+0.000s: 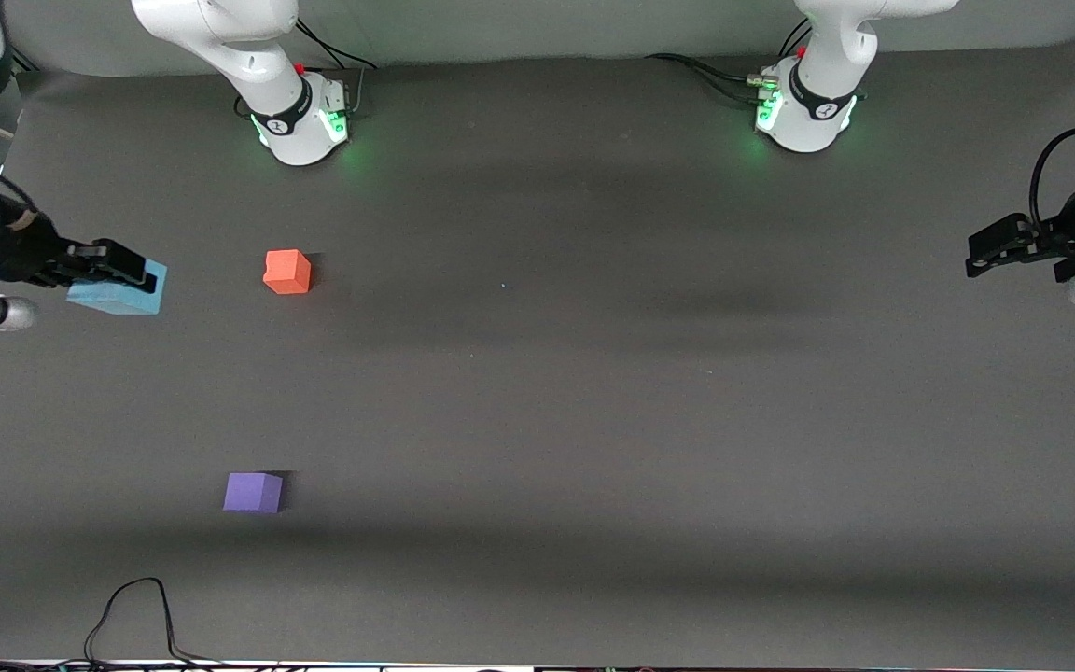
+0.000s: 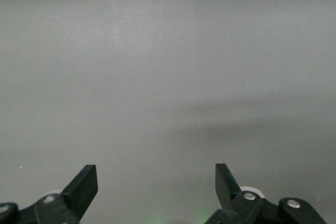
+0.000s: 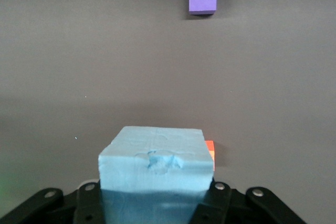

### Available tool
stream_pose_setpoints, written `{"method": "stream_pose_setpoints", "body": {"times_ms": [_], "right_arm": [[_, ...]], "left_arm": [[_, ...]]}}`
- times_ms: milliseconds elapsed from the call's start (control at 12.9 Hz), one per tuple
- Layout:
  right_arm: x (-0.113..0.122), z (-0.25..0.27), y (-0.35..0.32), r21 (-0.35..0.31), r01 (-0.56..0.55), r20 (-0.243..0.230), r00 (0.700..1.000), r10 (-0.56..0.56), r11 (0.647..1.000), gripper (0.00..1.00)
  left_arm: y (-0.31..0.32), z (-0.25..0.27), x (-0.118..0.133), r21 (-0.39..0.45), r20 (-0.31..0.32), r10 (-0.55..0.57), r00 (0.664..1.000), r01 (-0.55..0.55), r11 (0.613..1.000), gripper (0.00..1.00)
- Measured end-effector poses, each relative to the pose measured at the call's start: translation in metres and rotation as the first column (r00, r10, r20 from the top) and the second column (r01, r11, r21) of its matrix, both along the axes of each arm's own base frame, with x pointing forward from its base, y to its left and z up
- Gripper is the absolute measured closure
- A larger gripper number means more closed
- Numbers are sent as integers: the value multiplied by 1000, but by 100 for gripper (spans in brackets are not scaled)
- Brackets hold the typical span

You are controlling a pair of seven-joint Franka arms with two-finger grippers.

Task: Place blue block between orange and purple blocks
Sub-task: 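Lower the blue cube between the orange and purple cubes, open the right gripper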

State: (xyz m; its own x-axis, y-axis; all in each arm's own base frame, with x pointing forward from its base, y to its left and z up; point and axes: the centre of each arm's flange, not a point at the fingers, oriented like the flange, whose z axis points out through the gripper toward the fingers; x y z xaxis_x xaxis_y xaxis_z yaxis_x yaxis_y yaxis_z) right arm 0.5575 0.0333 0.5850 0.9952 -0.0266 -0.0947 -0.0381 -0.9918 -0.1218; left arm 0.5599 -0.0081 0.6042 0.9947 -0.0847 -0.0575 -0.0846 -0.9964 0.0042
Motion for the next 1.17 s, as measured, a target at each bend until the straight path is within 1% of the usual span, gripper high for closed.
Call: {"method": "stream_pose_setpoints", "body": {"times_ms": [156, 311, 389, 544, 622, 700, 778, 856, 1011, 1167], "right_arm": [[-9, -31, 6, -3, 2, 24, 1000, -2, 1000, 40], [-9, -76, 4, -7, 17, 32, 999, -17, 1000, 40], [-8, -101, 3, -9, 21, 33, 999, -21, 1000, 40], [-4, -155, 2, -9, -10, 15, 1000, 10, 1000, 40], [-1, -182, 1, -10, -23, 17, 1000, 24, 1000, 40], [1, -208, -1, -12, -36, 36, 999, 36, 999, 40], [0, -238, -5, -18, -47, 68, 997, 48, 999, 40], [-6, -270, -8, -26, -50, 96, 994, 52, 998, 40], [-18, -326, -12, -39, -48, 108, 993, 52, 998, 40], [-20, -364, -14, -46, -41, 122, 991, 46, 998, 40]], "left_arm": [[-1, 0, 0, 0, 0, -1, 1000, 1, 1000, 0], [-1, 0, 0, 0, 1, -2, 1000, 2, 1000, 0], [-1, 0, 0, 0, 1, -2, 1000, 2, 1000, 0], [-2, 0, 0, 0, 1, -3, 1000, 3, 1000, 0], [-2, 0, 0, 0, 1, -3, 1000, 3, 1000, 0], [-2, 0, 0, 0, 1, -3, 1000, 3, 1000, 0], [-2, 0, 0, 0, 1, -3, 1000, 3, 1000, 0], [-2, 0, 0, 0, 0, -3, 1000, 3, 1000, 0], [-2, 0, 0, 0, 0, -3, 1000, 3, 1000, 0], [-2, -1, 0, 0, 0, -3, 1000, 3, 1000, 0]]}}
